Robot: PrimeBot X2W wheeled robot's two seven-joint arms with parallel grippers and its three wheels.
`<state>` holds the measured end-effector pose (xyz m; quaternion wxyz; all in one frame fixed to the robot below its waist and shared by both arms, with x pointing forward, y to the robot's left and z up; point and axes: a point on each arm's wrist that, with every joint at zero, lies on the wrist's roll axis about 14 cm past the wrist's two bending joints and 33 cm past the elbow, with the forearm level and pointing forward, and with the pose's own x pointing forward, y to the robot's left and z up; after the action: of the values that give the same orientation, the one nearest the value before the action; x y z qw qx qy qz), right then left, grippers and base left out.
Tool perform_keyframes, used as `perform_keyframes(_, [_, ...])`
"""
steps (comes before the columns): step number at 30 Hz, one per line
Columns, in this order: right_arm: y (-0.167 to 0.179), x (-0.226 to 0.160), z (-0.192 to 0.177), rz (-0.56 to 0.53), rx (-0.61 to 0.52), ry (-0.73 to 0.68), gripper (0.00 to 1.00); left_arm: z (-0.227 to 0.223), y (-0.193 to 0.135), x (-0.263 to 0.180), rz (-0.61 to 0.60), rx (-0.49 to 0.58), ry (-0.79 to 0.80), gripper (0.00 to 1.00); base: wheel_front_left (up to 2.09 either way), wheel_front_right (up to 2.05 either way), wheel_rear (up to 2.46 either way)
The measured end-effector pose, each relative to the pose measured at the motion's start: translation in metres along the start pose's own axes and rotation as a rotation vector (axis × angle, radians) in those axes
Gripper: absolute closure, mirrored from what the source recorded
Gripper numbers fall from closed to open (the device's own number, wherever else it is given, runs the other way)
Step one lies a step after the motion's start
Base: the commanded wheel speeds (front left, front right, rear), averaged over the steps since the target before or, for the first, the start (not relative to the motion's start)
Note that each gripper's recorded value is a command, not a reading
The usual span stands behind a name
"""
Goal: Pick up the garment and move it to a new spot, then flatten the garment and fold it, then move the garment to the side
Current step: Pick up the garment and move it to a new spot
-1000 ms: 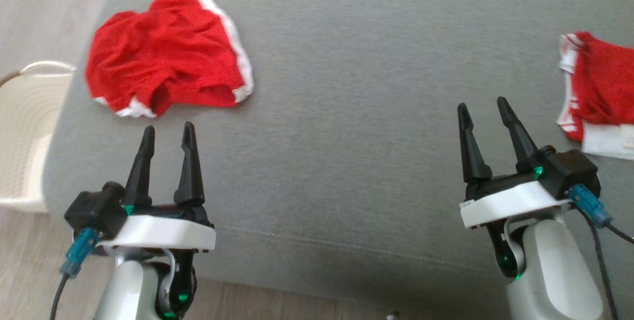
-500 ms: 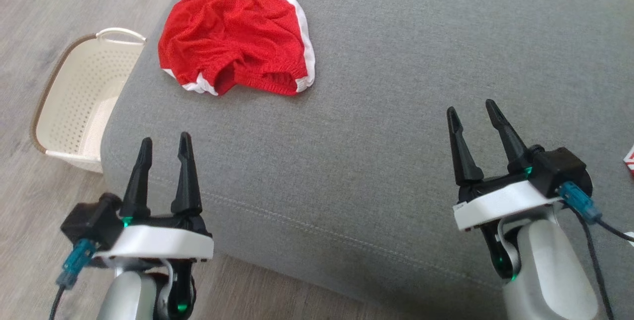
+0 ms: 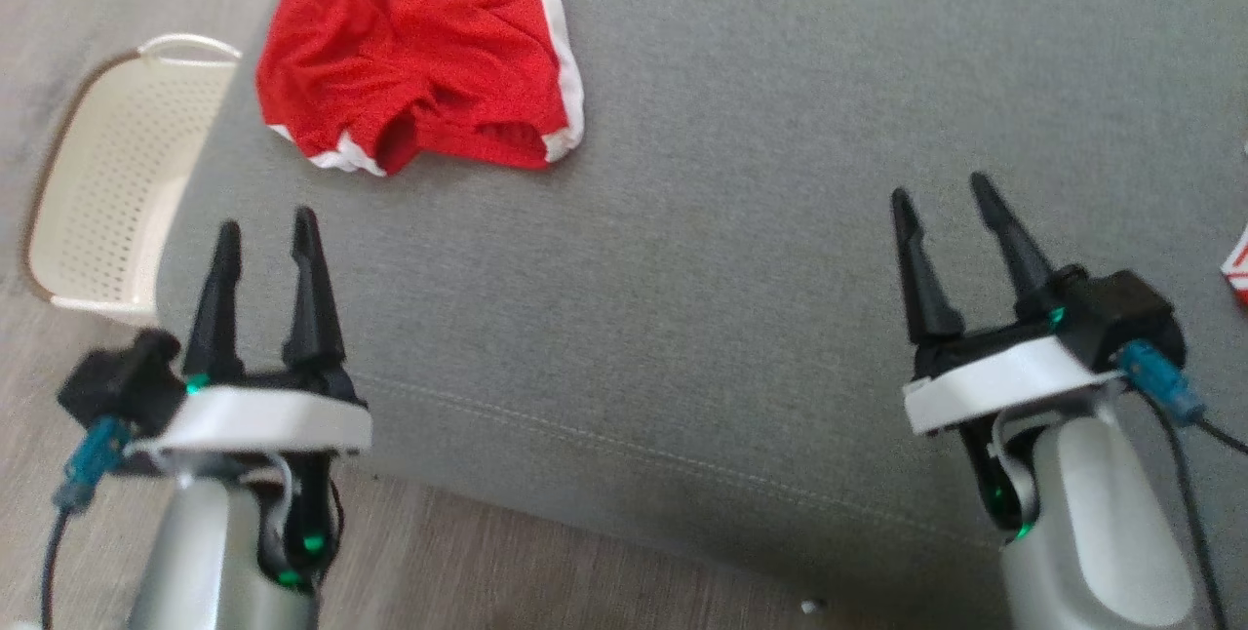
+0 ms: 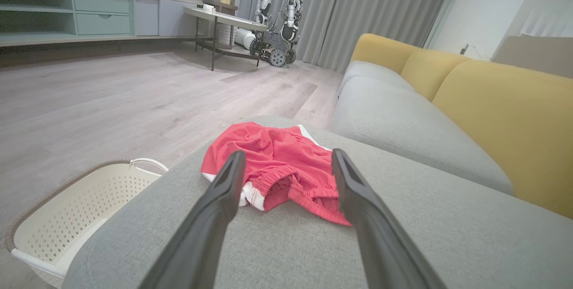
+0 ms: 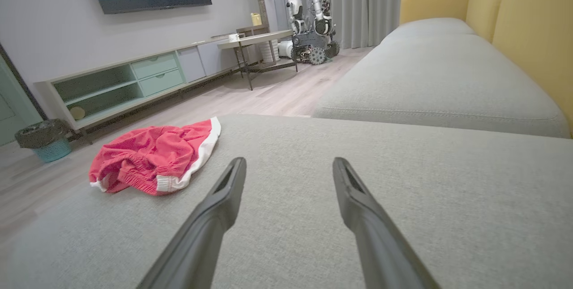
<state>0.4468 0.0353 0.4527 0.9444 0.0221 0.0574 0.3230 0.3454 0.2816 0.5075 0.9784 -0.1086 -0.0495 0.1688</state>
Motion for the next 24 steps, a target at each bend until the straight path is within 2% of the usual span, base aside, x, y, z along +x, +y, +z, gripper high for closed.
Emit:
perform_keyframes(8, [-0.034, 0.007, -0.005, -0.068, 0.001, 0.003, 0.0, -0.028, -0.006, 0.062, -0.051, 0.096, 0.073, 0.0, 0.0, 0.0, 0.0])
perform_keyframes(13, [-0.055, 0.003, -0.022, -0.108, 0.001, 0.042, 0.0, -0.06, -0.015, 0.103, -0.117, 0.166, 0.223, 0.0, 0.0, 0.0, 0.0])
perform_keyframes(14, [-0.055, 0.003, -0.022, -0.108, 0.001, 0.042, 0.0, -0.06, -0.015, 0.103, -0.117, 0.166, 0.223, 0.0, 0.0, 0.0, 0.0])
perform_keyframes(17, [-0.065, 0.001, -0.026, -0.132, -0.001, 0.05, 0.0, -0.083, -0.022, 0.119, -0.169, 0.262, 0.32, 0.0, 0.0, 0.0, 0.0])
perform_keyframes(24, [-0.087, -0.006, -0.032, -0.188, -0.002, 0.056, 0.0, -0.123, -0.038, 0.141, -0.22, 0.321, 0.452, 0.0, 0.0, 0.0, 0.0])
